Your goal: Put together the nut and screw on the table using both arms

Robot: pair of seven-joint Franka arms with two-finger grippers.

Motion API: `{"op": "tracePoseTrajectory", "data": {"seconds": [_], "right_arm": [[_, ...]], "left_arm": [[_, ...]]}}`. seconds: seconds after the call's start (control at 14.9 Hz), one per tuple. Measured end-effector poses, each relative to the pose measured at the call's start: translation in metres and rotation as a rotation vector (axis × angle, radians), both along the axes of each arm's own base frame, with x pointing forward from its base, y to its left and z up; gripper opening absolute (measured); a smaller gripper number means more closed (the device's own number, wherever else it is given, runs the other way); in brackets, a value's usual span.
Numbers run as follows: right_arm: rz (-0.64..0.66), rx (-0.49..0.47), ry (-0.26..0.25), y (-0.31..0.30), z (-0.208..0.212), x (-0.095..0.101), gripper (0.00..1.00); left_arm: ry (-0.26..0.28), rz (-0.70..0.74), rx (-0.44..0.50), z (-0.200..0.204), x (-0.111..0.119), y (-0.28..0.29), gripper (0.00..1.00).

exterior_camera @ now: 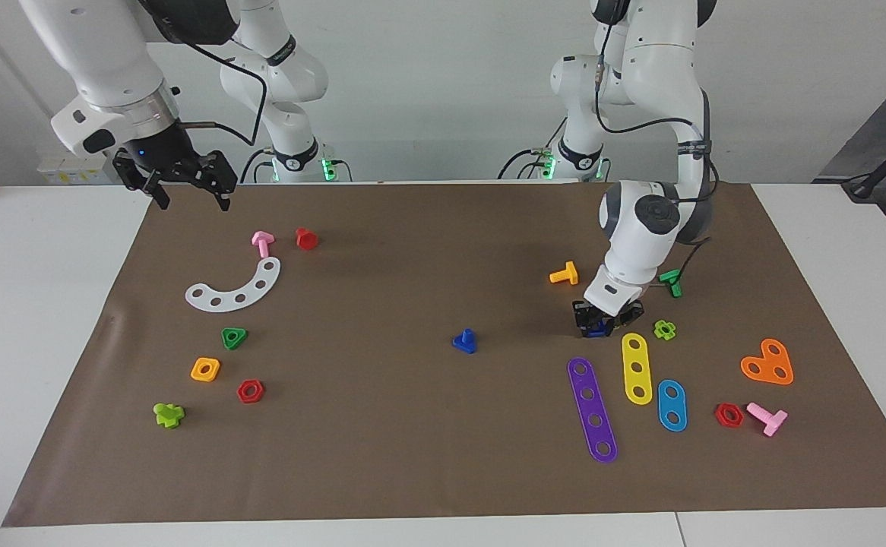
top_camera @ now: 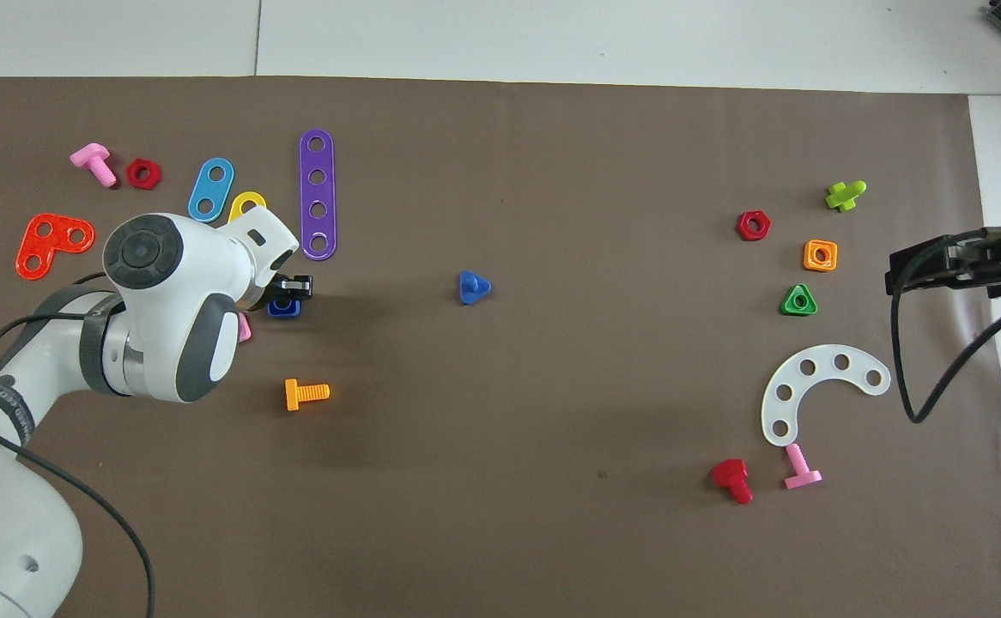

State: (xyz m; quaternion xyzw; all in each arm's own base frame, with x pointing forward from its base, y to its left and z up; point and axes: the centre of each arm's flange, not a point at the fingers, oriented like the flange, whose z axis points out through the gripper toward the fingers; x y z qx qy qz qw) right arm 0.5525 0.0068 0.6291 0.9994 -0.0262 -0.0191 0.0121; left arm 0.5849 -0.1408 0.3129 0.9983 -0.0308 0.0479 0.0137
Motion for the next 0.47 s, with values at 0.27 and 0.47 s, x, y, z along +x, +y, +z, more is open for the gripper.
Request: {"op": "tracePoseTrajectory", "data": {"seconds": [0.27, 0.47], "right_arm": [[0.000, 0.000, 0.000, 0.000, 0.000, 0.000, 1.00], [0.000, 0.001, 0.004, 0.000, -0.002, 0.000, 1.00]], "left_arm": [[-0.073, -0.050, -0.008, 0.032, 0.014, -0.035, 0.46], [-0.094, -0.074, 0.006, 0.045, 0.023, -0.066, 0.46]]}}
